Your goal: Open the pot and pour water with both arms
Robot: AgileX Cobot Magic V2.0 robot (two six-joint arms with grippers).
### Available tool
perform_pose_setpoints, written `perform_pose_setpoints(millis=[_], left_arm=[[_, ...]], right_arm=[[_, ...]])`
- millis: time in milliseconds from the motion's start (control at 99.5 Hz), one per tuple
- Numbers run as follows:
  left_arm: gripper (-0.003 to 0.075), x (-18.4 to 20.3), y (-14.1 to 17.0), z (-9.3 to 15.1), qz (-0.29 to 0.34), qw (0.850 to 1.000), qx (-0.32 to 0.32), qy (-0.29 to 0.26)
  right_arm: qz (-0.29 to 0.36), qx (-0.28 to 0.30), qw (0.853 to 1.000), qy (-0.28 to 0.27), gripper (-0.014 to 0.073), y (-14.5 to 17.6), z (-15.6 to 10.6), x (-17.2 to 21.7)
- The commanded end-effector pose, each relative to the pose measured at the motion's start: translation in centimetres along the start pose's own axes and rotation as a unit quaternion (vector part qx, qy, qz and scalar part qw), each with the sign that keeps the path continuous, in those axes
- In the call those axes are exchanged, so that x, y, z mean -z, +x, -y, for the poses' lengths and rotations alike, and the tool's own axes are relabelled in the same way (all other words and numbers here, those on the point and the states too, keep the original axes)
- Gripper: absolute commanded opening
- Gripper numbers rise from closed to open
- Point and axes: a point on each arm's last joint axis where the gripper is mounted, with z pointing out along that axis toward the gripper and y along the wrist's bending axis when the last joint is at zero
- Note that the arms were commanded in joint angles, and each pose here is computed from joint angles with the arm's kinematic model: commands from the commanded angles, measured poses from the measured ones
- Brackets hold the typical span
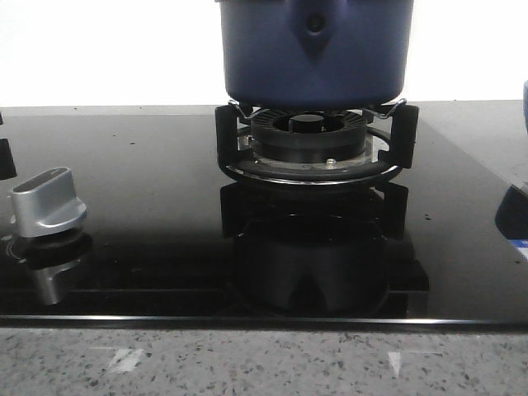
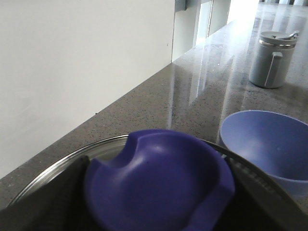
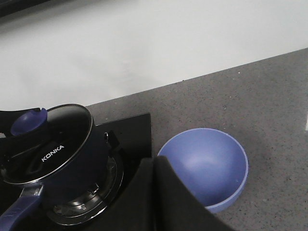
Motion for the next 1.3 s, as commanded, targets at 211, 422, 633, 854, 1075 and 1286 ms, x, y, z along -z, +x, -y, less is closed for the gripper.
perform_pose_setpoints(millis=[211, 422, 633, 854, 1075, 1286], left_arm=[[0.0575, 2.4, -5.7, 1.6, 0.090, 0.996, 0.006, 0.006], [0.0571, 5.8, -9.1, 2.0, 0.130, 0.991, -0.020, -0.014], [0.0255, 10.5, -11.4, 3.6, 0.143, 0.989, -0.030, -0.030], [-0.0020, 15.4, -9.8, 7.2, 0.121, 0.990, -0.053, -0.055], [-0.0020, 20.8, -5.5, 10.1, 0.094, 0.981, -0.045, -0.161], [-0.0020, 25.5, -0.5, 12.8, 0.089, 0.967, -0.038, -0.237]], right_arm=[[0.024, 0.002, 1.000, -0.010, -0.0069, -0.3, -0.1, -0.7], [0.027, 0.010, 1.000, -0.010, -0.0069, -0.4, -0.1, -0.8], [0.039, 0.055, 0.998, -0.015, -0.0069, -0.1, -0.1, -0.2], [0.079, 0.108, 0.990, -0.039, -0.0069, 3.1, 0.7, 0.9], [0.118, 0.110, 0.986, -0.044, -0.0069, 8.2, 2.2, 0.8], [0.132, 0.110, 0.984, -0.045, -0.0070, 11.6, 3.1, 0.5]])
